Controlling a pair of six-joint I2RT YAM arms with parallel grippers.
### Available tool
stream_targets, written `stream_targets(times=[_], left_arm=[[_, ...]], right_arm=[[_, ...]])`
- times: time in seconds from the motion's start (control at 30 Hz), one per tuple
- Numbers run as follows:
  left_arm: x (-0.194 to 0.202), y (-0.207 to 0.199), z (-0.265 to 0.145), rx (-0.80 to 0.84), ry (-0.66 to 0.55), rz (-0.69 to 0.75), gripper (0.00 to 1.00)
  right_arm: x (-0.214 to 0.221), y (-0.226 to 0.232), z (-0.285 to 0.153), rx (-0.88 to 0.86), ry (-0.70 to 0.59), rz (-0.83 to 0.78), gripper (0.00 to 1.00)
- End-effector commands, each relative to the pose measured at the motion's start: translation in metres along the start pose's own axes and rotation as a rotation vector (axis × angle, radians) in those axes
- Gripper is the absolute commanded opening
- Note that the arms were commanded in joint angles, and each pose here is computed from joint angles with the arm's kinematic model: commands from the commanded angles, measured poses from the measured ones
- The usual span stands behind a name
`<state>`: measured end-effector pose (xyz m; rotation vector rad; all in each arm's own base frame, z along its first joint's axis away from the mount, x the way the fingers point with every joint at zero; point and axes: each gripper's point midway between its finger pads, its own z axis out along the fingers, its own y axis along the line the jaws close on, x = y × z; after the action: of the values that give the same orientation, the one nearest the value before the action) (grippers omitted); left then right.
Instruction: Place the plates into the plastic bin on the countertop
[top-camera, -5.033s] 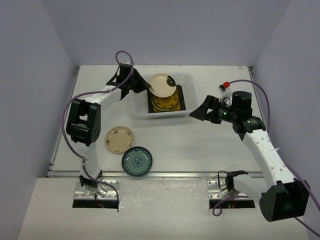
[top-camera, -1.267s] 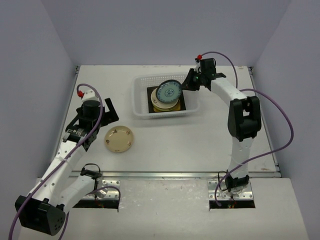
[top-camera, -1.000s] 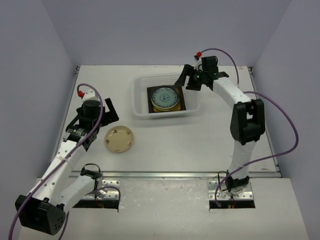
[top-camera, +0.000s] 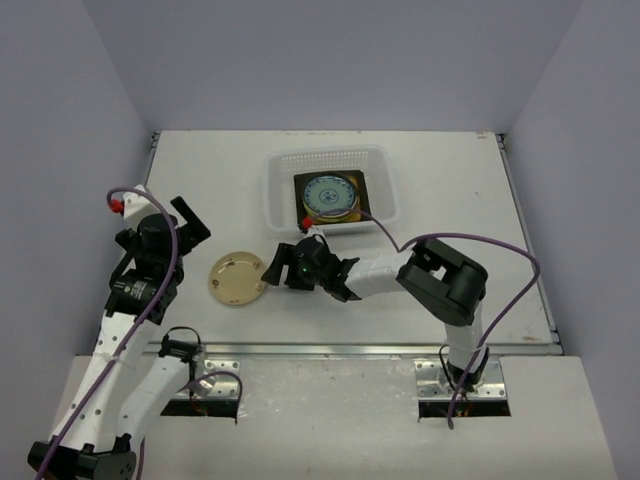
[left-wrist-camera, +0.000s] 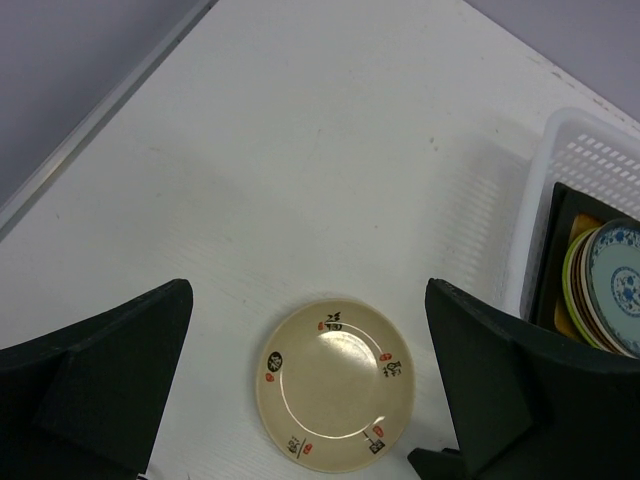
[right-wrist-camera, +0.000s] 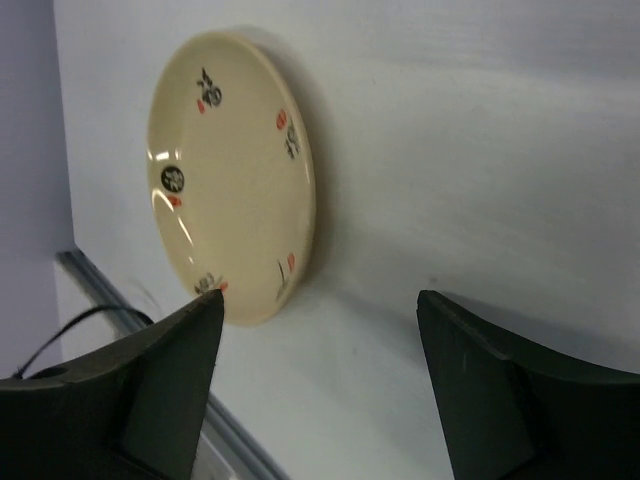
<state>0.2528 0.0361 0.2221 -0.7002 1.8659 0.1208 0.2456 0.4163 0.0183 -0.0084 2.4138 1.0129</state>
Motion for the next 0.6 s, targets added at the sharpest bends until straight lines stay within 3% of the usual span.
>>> stream_targets(times=[0.0,0.27,0.57], left_arm=[[-0.014,-0.014,-0.001,0.061,-0.025,-0.005,1.00],[-0.014,-0.019,-0.002,0.089,-0.022,-0.002,1.00],[-0.013,-0.021,-0.002,0.096,-0.014,0.003,1.00]], right_arm=[[-0.021,0.000,0.029,0.054,-0.165,0.167,0.73],[0.018,-0.041,0.059,0.150,-0.077,0.287,0.55],[0.031,-0.049,0.044,0.148,-0.065,0.353,0.00]])
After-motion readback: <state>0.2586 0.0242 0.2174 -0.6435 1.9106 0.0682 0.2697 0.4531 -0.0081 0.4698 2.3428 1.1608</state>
